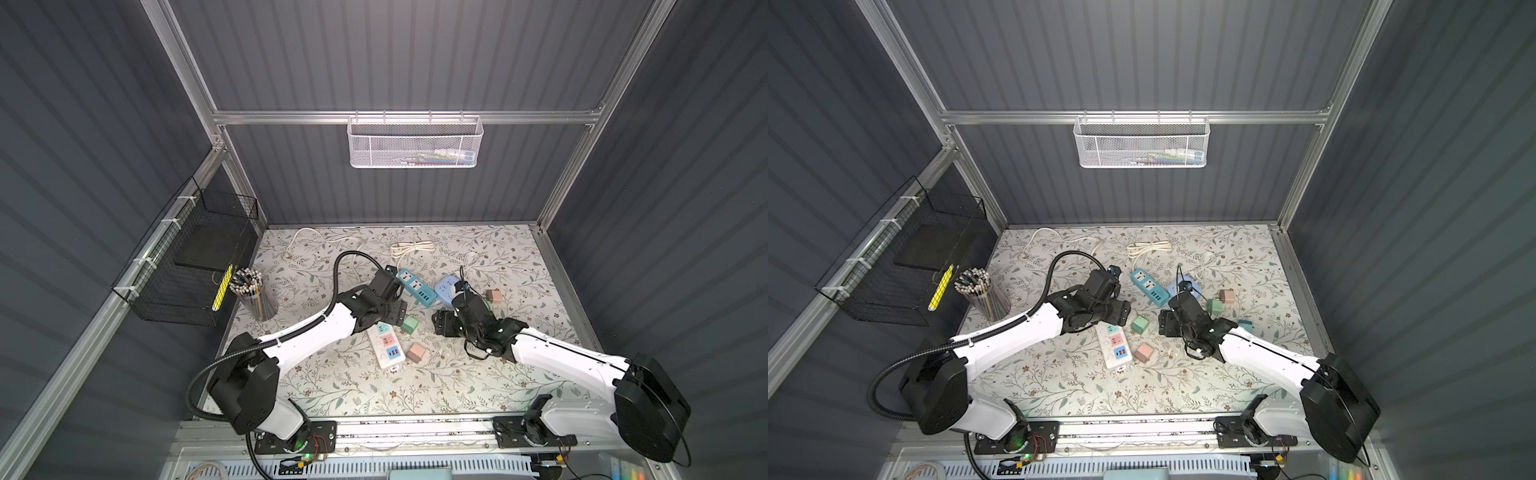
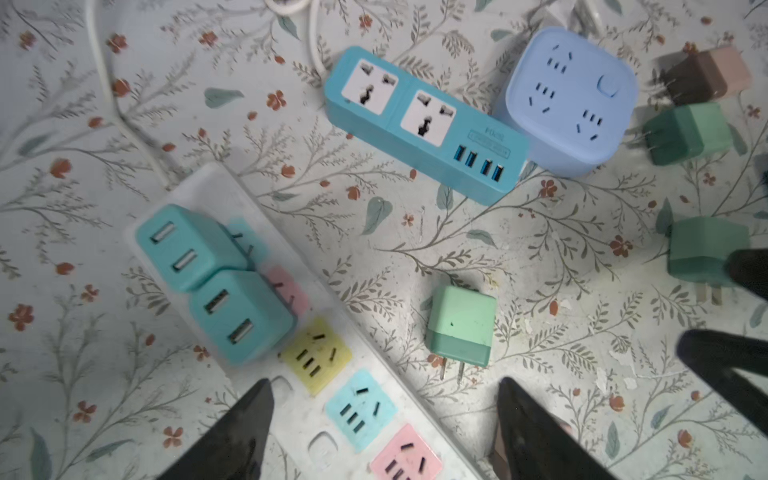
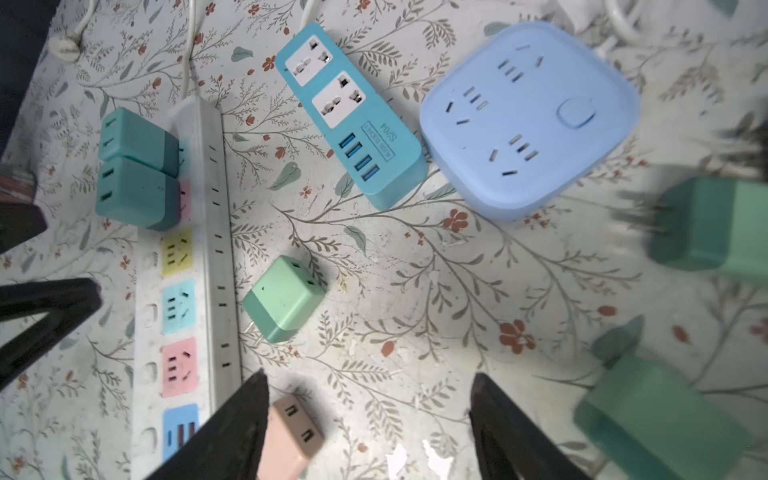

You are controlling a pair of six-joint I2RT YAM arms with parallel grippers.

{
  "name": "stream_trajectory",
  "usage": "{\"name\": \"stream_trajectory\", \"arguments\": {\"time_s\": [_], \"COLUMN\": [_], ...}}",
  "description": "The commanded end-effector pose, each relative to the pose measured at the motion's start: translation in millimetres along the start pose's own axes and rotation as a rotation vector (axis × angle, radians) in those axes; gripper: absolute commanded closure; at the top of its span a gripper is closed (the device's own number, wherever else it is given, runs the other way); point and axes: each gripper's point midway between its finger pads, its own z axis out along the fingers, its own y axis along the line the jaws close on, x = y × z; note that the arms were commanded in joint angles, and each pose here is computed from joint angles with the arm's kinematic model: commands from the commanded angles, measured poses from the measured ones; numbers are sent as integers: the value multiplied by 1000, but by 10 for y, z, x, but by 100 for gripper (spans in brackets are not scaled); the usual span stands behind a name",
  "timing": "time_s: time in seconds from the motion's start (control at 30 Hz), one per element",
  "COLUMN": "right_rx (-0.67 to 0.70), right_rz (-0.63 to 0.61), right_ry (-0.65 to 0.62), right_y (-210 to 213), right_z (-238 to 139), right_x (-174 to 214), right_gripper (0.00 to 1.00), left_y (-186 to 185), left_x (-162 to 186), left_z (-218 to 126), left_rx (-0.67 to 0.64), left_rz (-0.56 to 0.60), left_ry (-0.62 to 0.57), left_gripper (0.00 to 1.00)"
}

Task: Insert the plug
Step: 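Grasp the green cube charger with the left gripper while the right draws back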

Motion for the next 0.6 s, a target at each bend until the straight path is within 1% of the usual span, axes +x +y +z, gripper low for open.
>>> {"name": "stream_trajectory", "arguments": {"time_s": [0.0, 0.03, 0.07, 0.1, 0.2, 0.27, 0.4, 0.57], "right_rx": [-14, -11, -7, 2, -8, -4, 7, 0], "right_rz": [-38, -42, -44, -44, -26, -14, 6, 12], "right_ry": [-36, -29, -22, -16, -41, -40, -34, -41], "right_y": [-64, -87, -114, -148, -190, -233, -298, -310], "right_z": [-128, -148, -166, -169, -247, -256, -259, -299], "right_x": [-39, -39, -46, -30, -49, -20, 35, 40], "right_gripper": [53, 60, 65, 66, 62, 61, 56, 55], "left_y": [-164, -194, -247, -295, -410, -478, -529, -508], "left_x": [157, 176, 199, 209, 266, 313, 380, 426], "left_z": [54, 85, 119, 145, 266, 349, 531, 708], "left_rx": [17, 12, 14, 16, 17, 15, 12, -18], "left_rz": [121, 137, 158, 178, 235, 277, 313, 342], "left_ry": [115, 129, 144, 151, 193, 230, 279, 313], "left_gripper": [26, 27, 29, 29, 30, 29, 26, 28]}}
